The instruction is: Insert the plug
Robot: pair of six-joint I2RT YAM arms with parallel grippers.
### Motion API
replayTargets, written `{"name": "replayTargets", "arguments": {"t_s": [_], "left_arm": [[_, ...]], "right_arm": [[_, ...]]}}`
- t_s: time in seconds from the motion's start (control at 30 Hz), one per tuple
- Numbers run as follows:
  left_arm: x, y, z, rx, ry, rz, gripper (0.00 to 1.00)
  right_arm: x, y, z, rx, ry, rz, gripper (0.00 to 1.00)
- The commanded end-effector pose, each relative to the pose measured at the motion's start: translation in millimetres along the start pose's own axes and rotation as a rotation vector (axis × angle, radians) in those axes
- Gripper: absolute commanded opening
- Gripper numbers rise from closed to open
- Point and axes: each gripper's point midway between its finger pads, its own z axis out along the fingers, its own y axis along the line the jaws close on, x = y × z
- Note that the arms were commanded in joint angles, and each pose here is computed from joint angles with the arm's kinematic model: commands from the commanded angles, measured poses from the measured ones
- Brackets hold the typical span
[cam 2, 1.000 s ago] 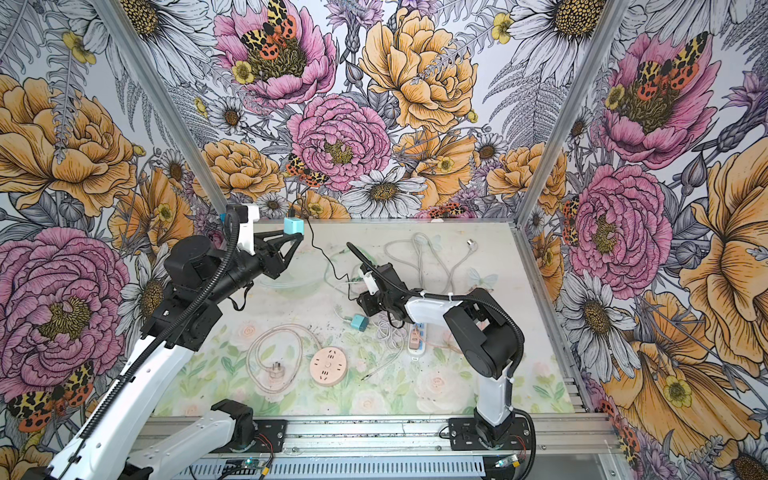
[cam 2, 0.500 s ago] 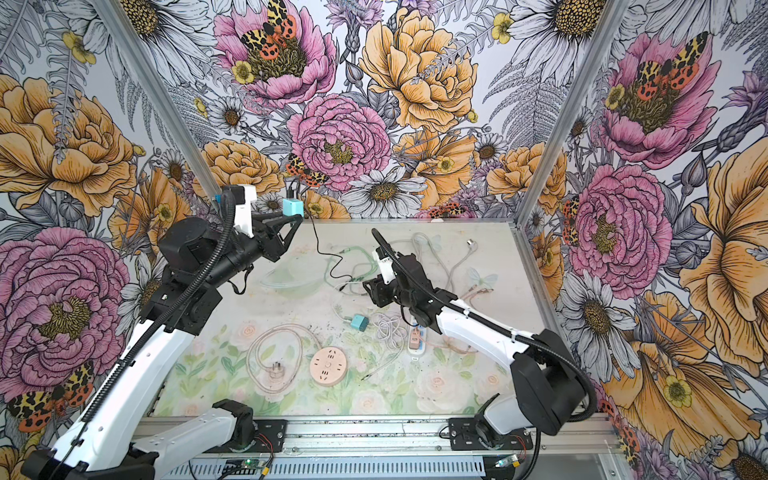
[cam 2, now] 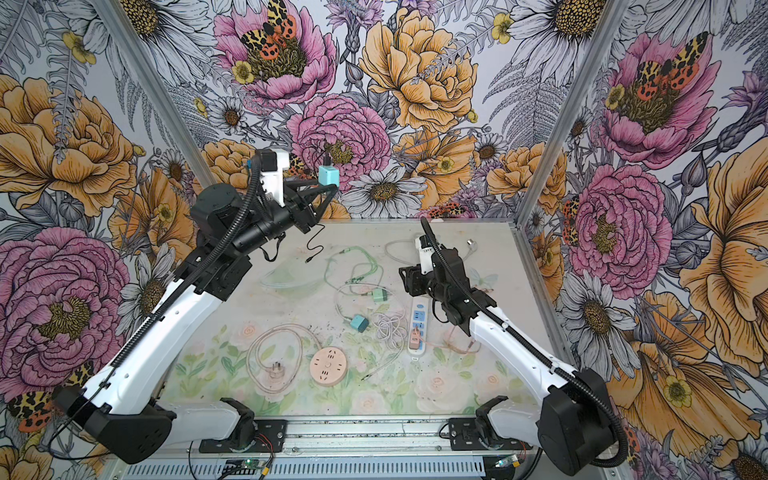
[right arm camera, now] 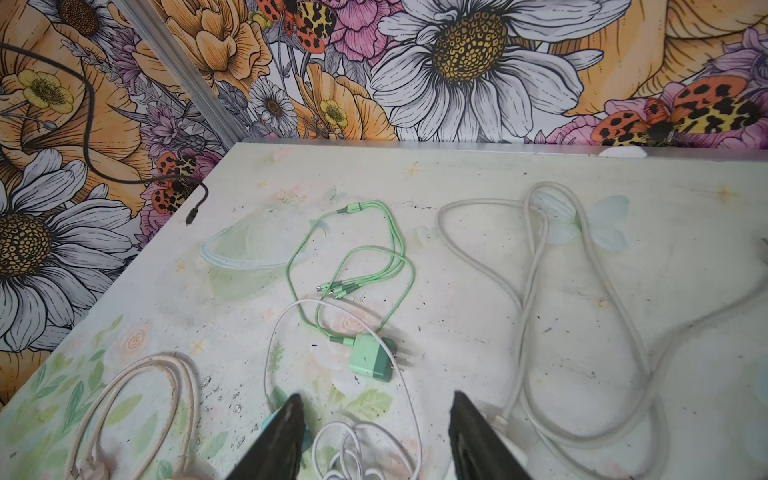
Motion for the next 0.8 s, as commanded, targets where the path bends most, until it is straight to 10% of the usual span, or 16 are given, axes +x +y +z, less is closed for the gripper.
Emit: {"name": "replayTargets", "arguments": {"t_s": [0.0, 0.47, 0.77], "left_arm": [[14, -10, 24, 0.072, 0.018, -0.007, 0.34], [59, -3, 112, 0.181, 0.036, -0.094, 0.34], [165, 6, 163, 0.298, 0.246, -0.234, 0.34]], "right_arm": [[-10, -3, -14, -0.037, -0.026, 0.032, 0.57], [-40, -40, -53, -0.051, -0.11, 0.171, 0.57], [-43, -57, -50, -0.056, -0.102, 0.201, 0.59]]}}
